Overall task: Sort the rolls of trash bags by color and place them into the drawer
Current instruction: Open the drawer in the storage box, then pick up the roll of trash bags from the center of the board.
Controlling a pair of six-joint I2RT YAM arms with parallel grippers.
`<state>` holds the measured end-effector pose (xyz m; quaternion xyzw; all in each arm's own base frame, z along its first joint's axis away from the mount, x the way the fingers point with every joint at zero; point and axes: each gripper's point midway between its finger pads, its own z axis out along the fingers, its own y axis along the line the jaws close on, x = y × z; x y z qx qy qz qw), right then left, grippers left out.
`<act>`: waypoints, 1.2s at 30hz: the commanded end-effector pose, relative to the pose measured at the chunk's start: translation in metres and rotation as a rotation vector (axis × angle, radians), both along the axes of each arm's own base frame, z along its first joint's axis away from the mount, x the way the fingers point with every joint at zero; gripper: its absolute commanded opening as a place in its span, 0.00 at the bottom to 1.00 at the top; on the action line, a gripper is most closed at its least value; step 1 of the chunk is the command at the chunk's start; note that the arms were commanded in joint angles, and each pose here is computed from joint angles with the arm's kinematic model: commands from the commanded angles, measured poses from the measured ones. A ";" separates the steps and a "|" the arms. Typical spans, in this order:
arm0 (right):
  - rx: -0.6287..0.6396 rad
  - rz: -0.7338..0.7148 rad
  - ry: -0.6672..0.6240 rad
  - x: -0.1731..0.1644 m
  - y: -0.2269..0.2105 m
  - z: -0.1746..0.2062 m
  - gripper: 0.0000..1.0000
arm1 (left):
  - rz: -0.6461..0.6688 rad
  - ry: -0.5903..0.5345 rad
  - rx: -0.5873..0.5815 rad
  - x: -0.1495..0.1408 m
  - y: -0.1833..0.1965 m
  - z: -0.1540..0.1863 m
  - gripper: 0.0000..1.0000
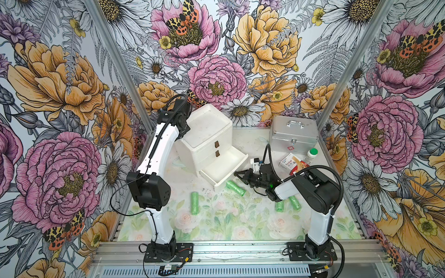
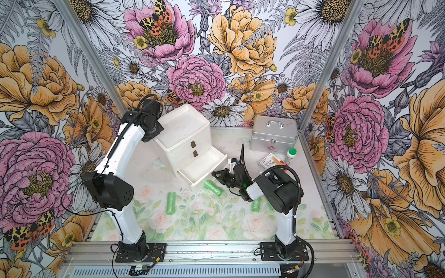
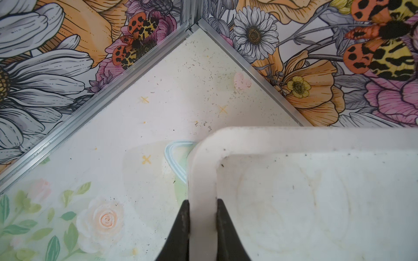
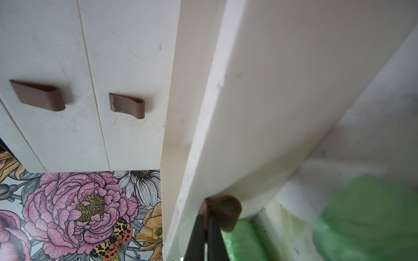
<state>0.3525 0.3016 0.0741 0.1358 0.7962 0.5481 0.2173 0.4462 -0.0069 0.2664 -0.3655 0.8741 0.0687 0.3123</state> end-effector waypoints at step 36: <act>-1.000 0.437 -0.293 -0.055 -0.005 -0.024 0.70 | -0.032 0.196 -0.212 -0.016 -0.043 -0.054 0.00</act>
